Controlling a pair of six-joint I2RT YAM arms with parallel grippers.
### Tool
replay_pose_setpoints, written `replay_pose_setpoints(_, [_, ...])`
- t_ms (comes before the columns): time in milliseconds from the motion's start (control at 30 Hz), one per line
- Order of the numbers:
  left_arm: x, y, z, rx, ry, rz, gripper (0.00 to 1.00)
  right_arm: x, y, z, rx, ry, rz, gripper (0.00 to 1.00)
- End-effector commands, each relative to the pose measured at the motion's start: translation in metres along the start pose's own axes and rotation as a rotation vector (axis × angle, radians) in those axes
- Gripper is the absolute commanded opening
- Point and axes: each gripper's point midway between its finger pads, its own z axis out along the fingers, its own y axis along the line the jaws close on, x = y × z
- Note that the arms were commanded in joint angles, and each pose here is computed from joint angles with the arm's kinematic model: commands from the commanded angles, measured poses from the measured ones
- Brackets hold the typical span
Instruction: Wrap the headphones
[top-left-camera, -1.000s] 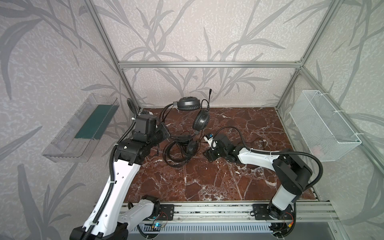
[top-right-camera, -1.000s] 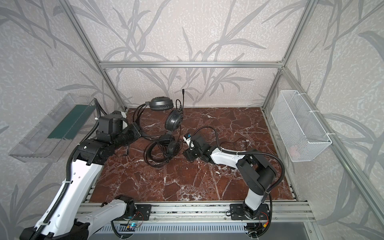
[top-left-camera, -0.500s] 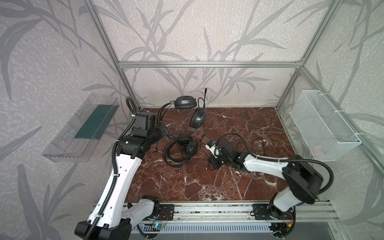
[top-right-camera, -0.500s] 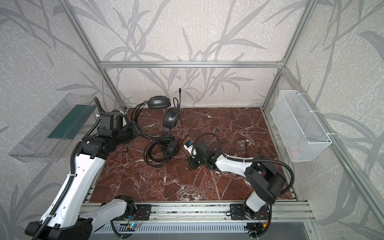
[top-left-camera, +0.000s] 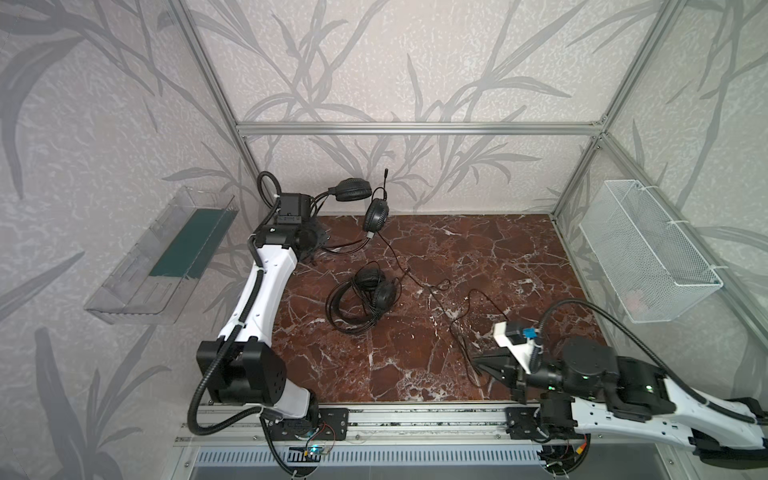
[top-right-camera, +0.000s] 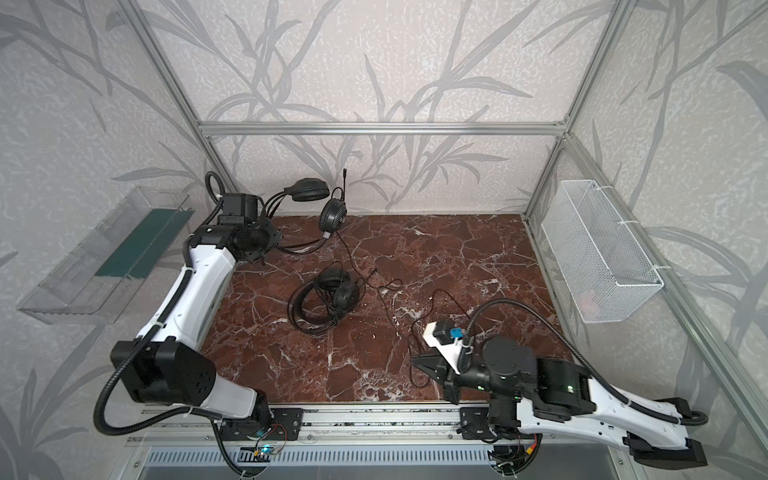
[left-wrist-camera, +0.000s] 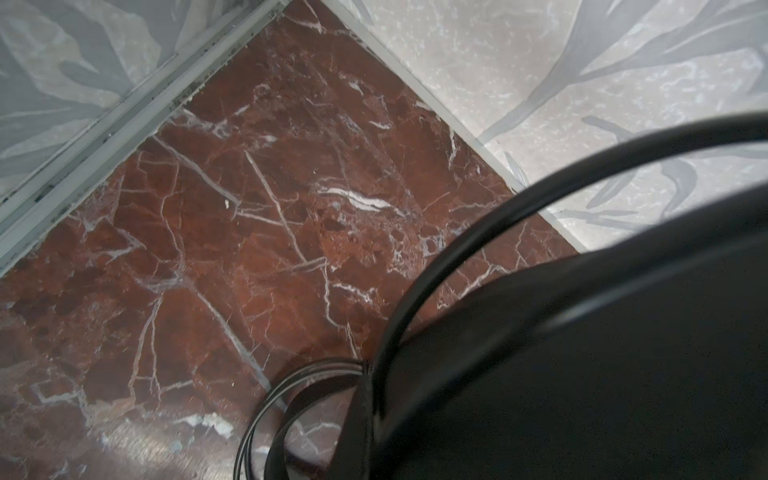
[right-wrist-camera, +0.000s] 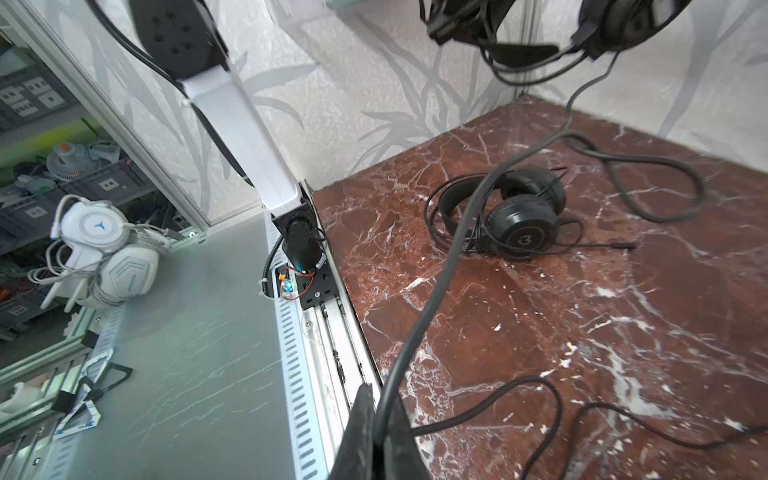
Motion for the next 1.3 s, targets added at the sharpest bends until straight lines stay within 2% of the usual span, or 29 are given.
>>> replay_pose_setpoints(0, [-0.037, -0.001, 0.006, -0.042, -0.116, 0.008, 0.00, 0.006, -0.011, -0.036, 0.065, 0.069, -0.012, 0.00])
replay_pose_setpoints(133, [-0.037, 0.012, 0.028, -0.132, -0.114, 0.069, 0.00, -0.015, -0.015, -0.059, 0.108, 0.062, -0.060, 0.00])
replay_pose_setpoints(300, [-0.038, 0.029, 0.045, -0.232, -0.124, 0.155, 0.00, -0.057, -0.012, -0.096, 0.111, -0.077, -0.133, 0.00])
replay_pose_setpoints(367, [-0.036, 0.028, 0.051, -0.235, -0.119, 0.172, 0.00, -0.067, -0.007, -0.099, 0.100, -0.086, -0.165, 0.00])
replay_pose_setpoints(467, [-0.025, 0.008, 0.055, -0.210, -0.084, 0.238, 0.00, -0.072, 0.019, -0.075, -0.025, -0.044, -0.215, 0.00])
replay_pose_setpoints(533, [-0.017, -0.014, 0.051, -0.202, -0.099, 0.317, 0.00, -0.069, 0.032, -0.050, -0.096, 0.028, -0.241, 0.00])
replay_pose_setpoints(667, [-0.001, -0.048, 0.036, -0.097, -0.090, 0.373, 0.00, -0.062, 0.039, -0.015, -0.128, 0.169, -0.309, 0.00])
replay_pose_setpoints(767, [0.010, -0.064, 0.023, -0.071, -0.103, 0.465, 0.00, -0.069, 0.045, -0.007, -0.155, 0.224, -0.380, 0.00])
replay_pose_setpoints(933, [0.035, -0.086, 0.006, -0.025, -0.188, 0.635, 0.00, -0.076, 0.052, 0.003, -0.197, 0.324, -0.473, 0.00])
replay_pose_setpoints(1067, [0.047, -0.105, -0.012, 0.040, -0.209, 0.682, 0.00, -0.061, 0.058, 0.016, -0.255, 0.467, -0.512, 0.00])
replay_pose_setpoints(1133, [0.057, -0.118, -0.025, 0.090, -0.233, 0.740, 0.00, -0.063, 0.061, 0.019, -0.258, 0.477, -0.537, 0.00])
replay_pose_setpoints(1267, [0.100, -0.143, -0.047, 0.219, -0.265, 0.935, 0.00, -0.080, 0.069, 0.017, -0.259, 0.450, -0.585, 0.00])
